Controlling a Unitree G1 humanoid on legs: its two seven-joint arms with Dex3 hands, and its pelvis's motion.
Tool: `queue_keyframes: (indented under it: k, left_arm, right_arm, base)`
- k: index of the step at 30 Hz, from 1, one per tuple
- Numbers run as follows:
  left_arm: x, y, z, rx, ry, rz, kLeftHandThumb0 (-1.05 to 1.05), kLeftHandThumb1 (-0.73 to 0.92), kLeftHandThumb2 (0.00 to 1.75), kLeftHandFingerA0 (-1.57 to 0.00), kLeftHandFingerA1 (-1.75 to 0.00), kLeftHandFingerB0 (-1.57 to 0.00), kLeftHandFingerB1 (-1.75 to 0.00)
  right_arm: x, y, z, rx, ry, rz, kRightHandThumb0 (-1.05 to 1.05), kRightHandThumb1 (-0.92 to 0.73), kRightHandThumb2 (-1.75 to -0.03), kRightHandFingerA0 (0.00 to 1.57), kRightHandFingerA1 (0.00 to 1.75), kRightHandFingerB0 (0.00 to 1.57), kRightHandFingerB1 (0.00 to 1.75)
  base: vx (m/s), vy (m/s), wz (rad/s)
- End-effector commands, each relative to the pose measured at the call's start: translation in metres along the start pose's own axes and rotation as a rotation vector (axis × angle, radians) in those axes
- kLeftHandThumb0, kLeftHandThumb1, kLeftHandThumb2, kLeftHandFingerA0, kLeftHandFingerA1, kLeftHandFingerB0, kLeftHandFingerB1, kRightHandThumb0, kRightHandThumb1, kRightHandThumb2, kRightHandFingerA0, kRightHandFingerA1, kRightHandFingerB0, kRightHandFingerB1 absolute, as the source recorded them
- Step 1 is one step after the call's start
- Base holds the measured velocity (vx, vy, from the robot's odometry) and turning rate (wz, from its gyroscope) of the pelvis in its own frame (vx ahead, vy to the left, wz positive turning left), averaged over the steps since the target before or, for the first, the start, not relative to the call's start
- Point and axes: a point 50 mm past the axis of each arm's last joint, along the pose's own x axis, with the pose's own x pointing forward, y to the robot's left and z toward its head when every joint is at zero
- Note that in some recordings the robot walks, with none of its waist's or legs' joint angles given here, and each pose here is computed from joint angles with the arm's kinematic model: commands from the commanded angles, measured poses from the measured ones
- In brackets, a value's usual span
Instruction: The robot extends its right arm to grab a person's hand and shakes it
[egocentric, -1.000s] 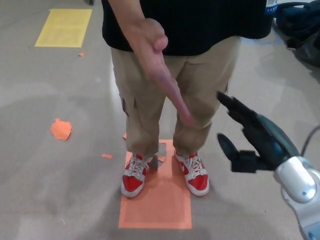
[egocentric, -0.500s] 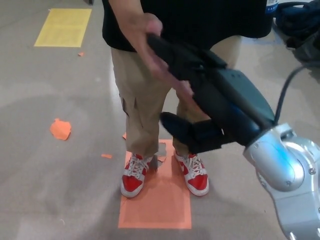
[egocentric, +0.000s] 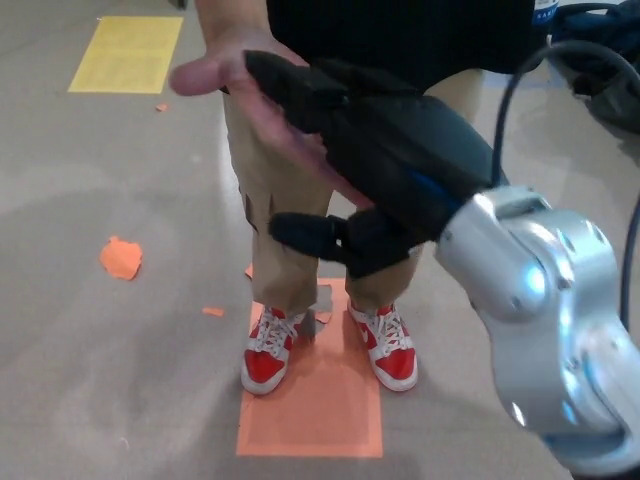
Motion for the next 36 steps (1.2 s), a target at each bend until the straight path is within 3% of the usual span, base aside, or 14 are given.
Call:
queue_keyframes:
  k: [1,4,5,14,15,18,19,21,22,23,26,27,29,36]
  left_arm:
    - [-0.007,0.011,-0.011,0.027,0.011,-0.006,-0.54,0.84,0.65,-0.21,-0.30,-0.20,-0.30]
    - [-0.007,0.012,-0.009,0.018,0.006,-0.001,-0.51,0.86,0.68,-0.20,-0.30,-0.22,-0.31]
    - [-0.006,0.012,-0.009,0.018,0.007,0.009,-0.27,0.62,1.11,-0.06,-0.49,-0.06,-0.48]
    - [-0.008,0.010,-0.010,-0.003,-0.031,0.005,-0.26,0.60,1.10,-0.09,-0.50,-0.10,-0.49]
    - [-0.008,0.010,-0.010,0.000,-0.031,0.006,-0.48,0.84,0.65,-0.27,-0.30,-0.28,-0.31]
    - [-0.006,0.007,-0.011,-0.009,-0.006,0.005,-0.50,0.84,0.66,-0.25,-0.30,-0.26,-0.31]
    - [-0.006,0.007,-0.010,-0.009,-0.007,0.002,-0.27,0.59,1.09,-0.09,-0.50,-0.09,-0.49]
    - [-0.006,0.007,-0.009,-0.017,-0.017,-0.005,-0.27,0.59,1.09,-0.09,-0.50,-0.09,-0.49]
    - [-0.006,0.008,-0.008,0.004,-0.011,0.000,-0.53,0.83,0.66,-0.24,-0.30,-0.26,-0.32]
    - [-0.005,0.008,-0.007,0.012,-0.018,-0.004,-0.28,0.59,1.10,-0.08,-0.50,-0.09,-0.49]
    - [-0.005,0.008,-0.006,0.011,-0.024,-0.007,-0.28,0.60,1.10,-0.08,-0.50,-0.08,-0.49]
    - [-0.006,0.009,-0.006,0.020,-0.025,0.001,-0.52,0.86,0.66,-0.28,-0.32,-0.26,-0.32]
    - [-0.006,0.009,-0.005,0.025,-0.029,0.003,-0.51,0.86,0.66,-0.30,-0.32,-0.29,-0.32]
    - [-0.004,0.013,0.002,0.053,-0.033,0.006,-0.51,0.87,0.66,-0.28,-0.31,-0.28,-0.31]
  right_arm:
    - [0.014,0.002,-0.034,-0.024,0.280,0.023,-1.05,-0.70,-1.04,0.00,0.05,0.00,0.04]
    - [0.019,0.000,-0.039,-0.046,0.326,0.004,-1.05,-0.70,-1.05,0.00,0.05,0.00,0.04]
    - [0.021,-0.001,-0.044,-0.065,0.352,-0.001,-1.05,-0.71,-1.04,0.00,0.05,0.00,0.04]
    - [0.040,0.003,-0.054,-0.028,0.418,0.014,-0.99,-0.66,-1.01,0.00,0.07,0.00,0.04]
    - [0.043,0.005,-0.055,-0.020,0.426,0.019,-1.02,-0.68,-1.01,0.00,0.04,0.00,0.00]
    - [0.057,0.016,-0.056,-0.017,0.450,0.018,-0.98,-0.66,-1.02,0.00,0.13,0.00,0.00]
    - [0.060,0.019,-0.057,-0.032,0.457,0.007,-0.91,-0.63,-1.02,0.00,0.24,0.00,0.06]
    - [0.068,0.023,-0.058,-0.028,0.466,-0.007,-0.87,-0.64,-1.00,0.01,0.41,0.00,0.08]
    - [0.071,0.023,-0.058,-0.026,0.462,-0.019,-0.75,-0.76,-0.63,0.40,0.42,0.00,0.07]
    - [0.077,0.027,-0.060,-0.033,0.449,-0.052,-0.49,-0.75,-0.63,0.89,0.55,0.14,0.29]
    - [0.083,0.030,-0.065,-0.031,0.447,-0.066,-0.31,-0.56,-0.99,0.92,0.94,0.11,0.47]
    - [0.085,0.034,-0.069,-0.033,0.459,-0.050,-0.21,-0.67,-0.62,0.91,0.88,0.34,0.42]
    - [0.086,0.039,-0.078,-0.038,0.476,-0.033,-0.15,-0.65,-0.58,0.77,0.61,0.51,0.47]
    - [0.081,0.048,-0.103,0.000,0.481,-0.081,-0.32,-0.58,-0.57,0.93,0.65,0.73,0.55]
  base:
    - [0.00,0.000,0.00]
    - [0.00,0.000,0.00]
    - [0.00,0.000,0.00]
    - [0.00,0.000,0.00]
    - [0.00,0.000,0.00]
    - [0.00,0.000,0.00]
    - [0.00,0.000,0.00]
    - [0.00,0.000,0.00]
    - [0.00,0.000,0.00]
    - [0.00,0.000,0.00]
    - [0.00,0.000,0.00]
    - [0.00,0.000,0.00]
    - [0.00,0.000,0.00]
    - [0.00,0.000,0.00]
